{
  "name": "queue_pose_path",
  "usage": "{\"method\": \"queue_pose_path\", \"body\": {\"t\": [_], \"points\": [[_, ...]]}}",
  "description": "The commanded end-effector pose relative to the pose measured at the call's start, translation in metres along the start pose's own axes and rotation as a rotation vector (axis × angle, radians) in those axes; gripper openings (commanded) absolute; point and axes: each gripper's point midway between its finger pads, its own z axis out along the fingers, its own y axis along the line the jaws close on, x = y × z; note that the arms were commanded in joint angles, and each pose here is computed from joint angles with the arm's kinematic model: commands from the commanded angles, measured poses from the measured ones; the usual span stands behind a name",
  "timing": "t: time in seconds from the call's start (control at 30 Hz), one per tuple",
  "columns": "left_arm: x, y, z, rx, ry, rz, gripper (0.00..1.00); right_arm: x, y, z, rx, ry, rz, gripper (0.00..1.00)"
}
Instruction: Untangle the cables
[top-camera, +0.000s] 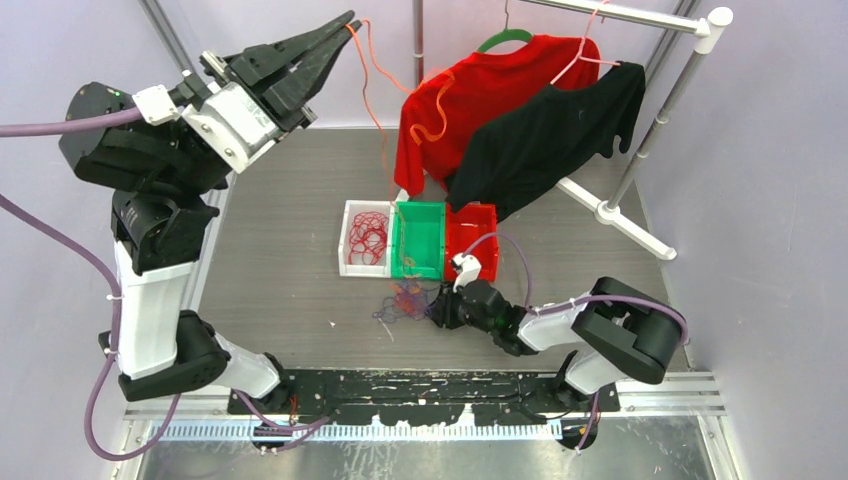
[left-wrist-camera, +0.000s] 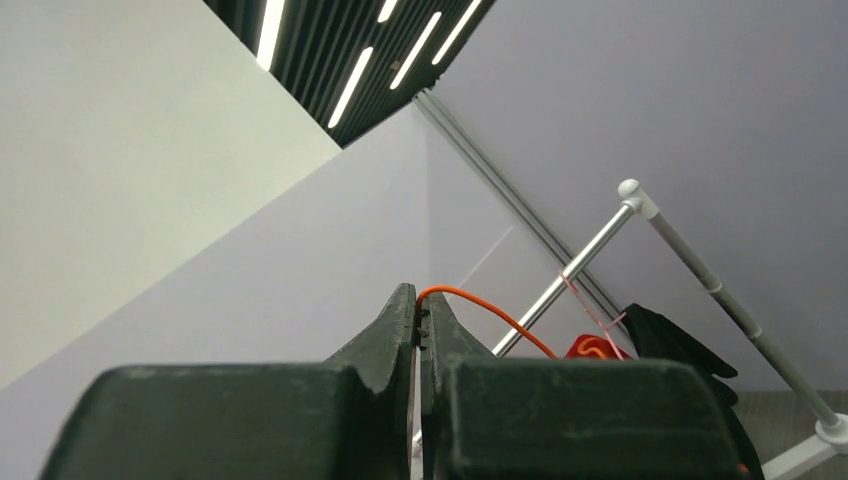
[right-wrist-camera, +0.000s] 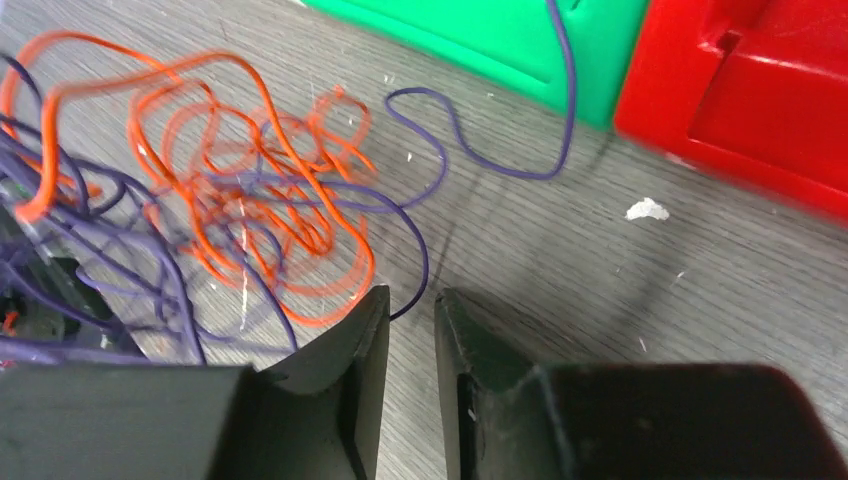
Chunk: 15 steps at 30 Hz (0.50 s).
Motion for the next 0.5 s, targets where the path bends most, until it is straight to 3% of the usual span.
{"method": "queue_pose_path", "body": {"t": [0.0,0.1,0.27,0.47], "points": [[-0.028,0.028,-0.007,-0.089,-0.062,0.060,0.00,-0.021,0.010,-0.003,-0.045,-0.098,0.022,0.34],[-0.014,0.012,-0.010,-0.037,-0.024,0.042,0.00,-0.049,0.025,-0.021,-0.075,-0.169,-0.015,0.53],[0.007,-0.012,-0.015,0.031,0.028,0.023,0.00,-0.124,0.074,-0.080,-0.176,-0.331,-0.166,0.72],[0.017,-0.025,-0.016,0.077,0.055,0.013,0.00,-0.172,0.145,-0.140,-0.407,-0.378,-0.317,0.82]]}}
